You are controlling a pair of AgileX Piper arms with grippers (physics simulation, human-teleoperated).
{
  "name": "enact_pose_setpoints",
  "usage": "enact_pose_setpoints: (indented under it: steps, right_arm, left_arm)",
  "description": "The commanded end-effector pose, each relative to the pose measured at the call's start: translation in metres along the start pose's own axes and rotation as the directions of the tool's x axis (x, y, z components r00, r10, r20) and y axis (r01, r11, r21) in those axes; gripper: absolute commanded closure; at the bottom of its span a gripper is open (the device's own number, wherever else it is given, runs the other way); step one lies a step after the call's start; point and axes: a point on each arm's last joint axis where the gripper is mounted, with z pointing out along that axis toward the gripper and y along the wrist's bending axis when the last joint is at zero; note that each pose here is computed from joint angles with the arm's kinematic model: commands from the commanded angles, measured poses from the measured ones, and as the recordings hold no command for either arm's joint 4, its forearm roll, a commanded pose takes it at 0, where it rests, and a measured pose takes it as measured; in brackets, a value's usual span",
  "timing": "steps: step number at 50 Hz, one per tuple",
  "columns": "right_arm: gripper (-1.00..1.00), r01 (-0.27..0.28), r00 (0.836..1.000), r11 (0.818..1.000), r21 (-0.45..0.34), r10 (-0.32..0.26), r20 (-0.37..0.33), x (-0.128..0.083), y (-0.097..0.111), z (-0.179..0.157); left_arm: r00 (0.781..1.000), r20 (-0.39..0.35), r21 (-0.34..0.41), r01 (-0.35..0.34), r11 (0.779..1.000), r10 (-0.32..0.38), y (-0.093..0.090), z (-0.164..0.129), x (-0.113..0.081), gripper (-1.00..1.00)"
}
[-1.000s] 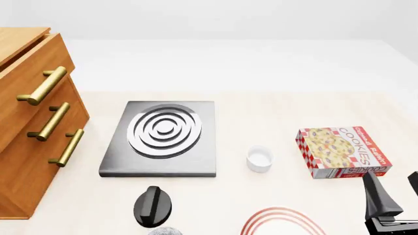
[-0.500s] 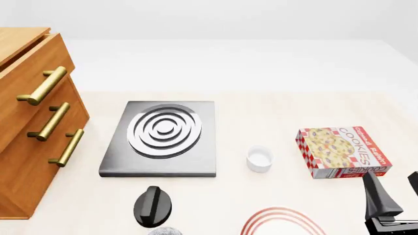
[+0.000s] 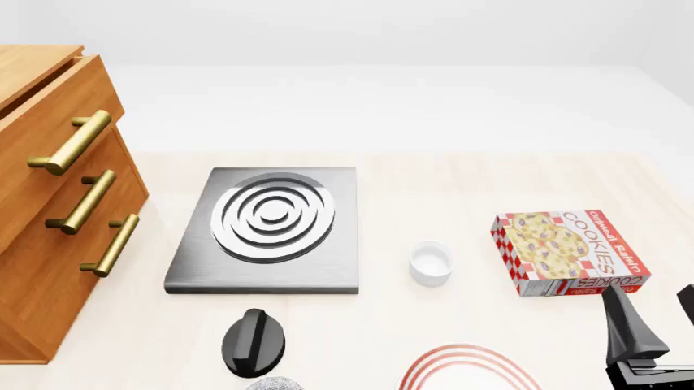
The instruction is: Pick the akita bowl on the wooden cabinet and place it on the plate.
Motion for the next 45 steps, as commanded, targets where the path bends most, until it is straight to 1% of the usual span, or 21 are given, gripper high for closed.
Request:
enact_pose_setpoints:
  steps: [1, 27, 45]
  right_arm:
    - [-1.00, 0.000, 1.000, 1.000, 0.000, 0.000, 0.000, 0.000, 0.000, 0.000]
    - [-1.00, 0.000, 1.000, 1.000, 0.000, 0.000, 0.000, 0.000, 0.000, 0.000]
    - [-1.00, 0.000, 1.000, 1.000, 0.000, 0.000, 0.000, 0.000, 0.000, 0.000]
  left_arm:
    - [1.000, -0.020, 0.015, -0.010, 1.000, 0.010, -0.003, 0.004, 0.008, -1.00]
    - [1.000, -0.028, 0.004, -0.008, 1.000, 0.008, 0.000, 0.016, 0.012, -1.00]
    - [0.999, -0.046, 0.006, -0.013, 1.000, 0.014, 0.001, 0.025, 0.020, -1.00]
